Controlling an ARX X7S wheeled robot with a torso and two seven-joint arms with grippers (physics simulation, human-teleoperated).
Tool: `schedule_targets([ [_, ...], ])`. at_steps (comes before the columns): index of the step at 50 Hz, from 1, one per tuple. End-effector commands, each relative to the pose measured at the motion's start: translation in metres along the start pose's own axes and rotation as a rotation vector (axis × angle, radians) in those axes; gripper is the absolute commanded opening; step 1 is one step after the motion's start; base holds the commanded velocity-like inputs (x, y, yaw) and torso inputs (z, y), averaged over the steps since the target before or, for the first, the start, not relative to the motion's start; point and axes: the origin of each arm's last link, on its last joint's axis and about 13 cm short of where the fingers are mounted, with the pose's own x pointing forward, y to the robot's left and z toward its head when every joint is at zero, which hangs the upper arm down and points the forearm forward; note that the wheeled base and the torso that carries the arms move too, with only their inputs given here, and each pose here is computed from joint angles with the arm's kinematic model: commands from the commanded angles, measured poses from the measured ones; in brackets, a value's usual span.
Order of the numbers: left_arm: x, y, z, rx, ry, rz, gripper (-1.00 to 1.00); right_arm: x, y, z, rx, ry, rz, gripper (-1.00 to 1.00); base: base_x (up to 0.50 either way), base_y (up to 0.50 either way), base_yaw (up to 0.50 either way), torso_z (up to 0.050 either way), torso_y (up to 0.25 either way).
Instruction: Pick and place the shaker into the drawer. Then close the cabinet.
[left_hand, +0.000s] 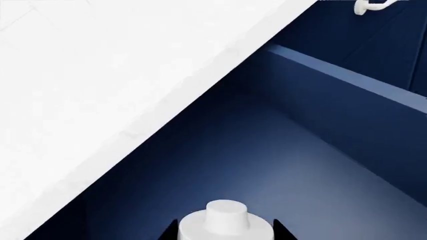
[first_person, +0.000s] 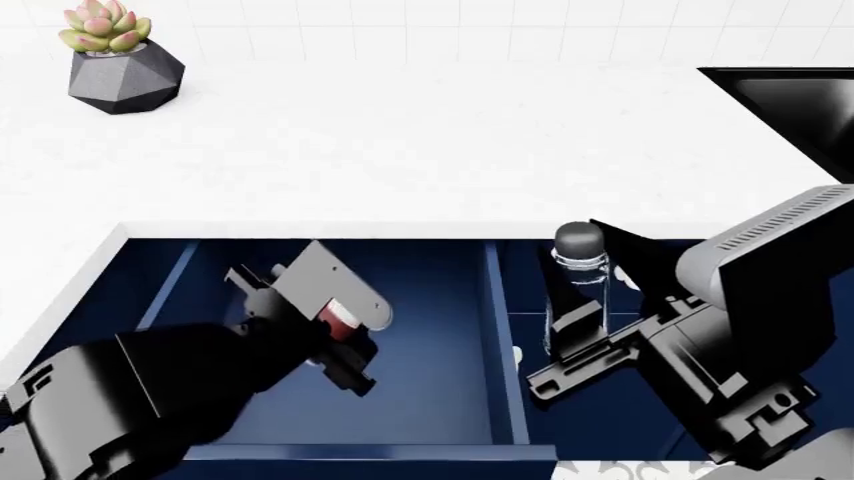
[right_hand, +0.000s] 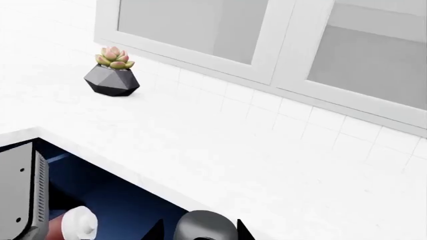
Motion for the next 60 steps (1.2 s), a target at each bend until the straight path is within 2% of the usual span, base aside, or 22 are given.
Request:
schedule_targets([
  [1,0.014,-0.006,-0.017,-0.028,0.062,0.0,-1.0,-0.001,0.0,0.0,0.002,0.001,-0.004,-1.0,0.0,0.0,0.0,0.0,0.0],
  [14,0.029,-0.017,-0.039,-0.048,0.116,-0.005,-1.0,-0.005,0.002,-0.004,0.008,0.01,-0.014,-1.0,0.0,0.0,0.0,0.0,0.0],
  [30,0.028,-0.021,-0.047,-0.048,0.131,-0.008,-1.0,-0.005,0.002,-0.004,0.007,0.009,-0.012,-1.0,0.0,0.0,0.0,0.0,0.0],
  [31,0.026,-0.02,-0.046,-0.049,0.129,-0.008,1.0,-0.004,0.002,-0.004,0.007,0.009,-0.011,-1.0,0.0,0.0,0.0,0.0,0.0],
  [37,0.011,-0.017,-0.032,-0.054,0.056,-0.006,1.0,-0.003,0.001,-0.003,0.006,0.005,-0.002,-1.0,0.0,0.0,0.0,0.0,0.0],
  [40,-0.003,-0.015,-0.019,-0.033,-0.021,-0.002,1.0,-0.002,0.001,-0.002,0.005,0.005,-0.001,-1.0,0.0,0.0,0.0,0.0,0.0],
  [47,-0.042,-0.021,0.012,-0.047,-0.195,0.002,1.0,0.0,0.0,-0.001,0.002,0.003,0.0,-1.0,0.0,0.0,0.0,0.0,0.0],
  [60,-0.081,-0.031,0.025,-0.111,-0.338,0.034,1.0,0.003,-0.002,0.0,0.011,0.014,0.008,-1.0,0.0,0.0,0.0,0.0,0.0],
])
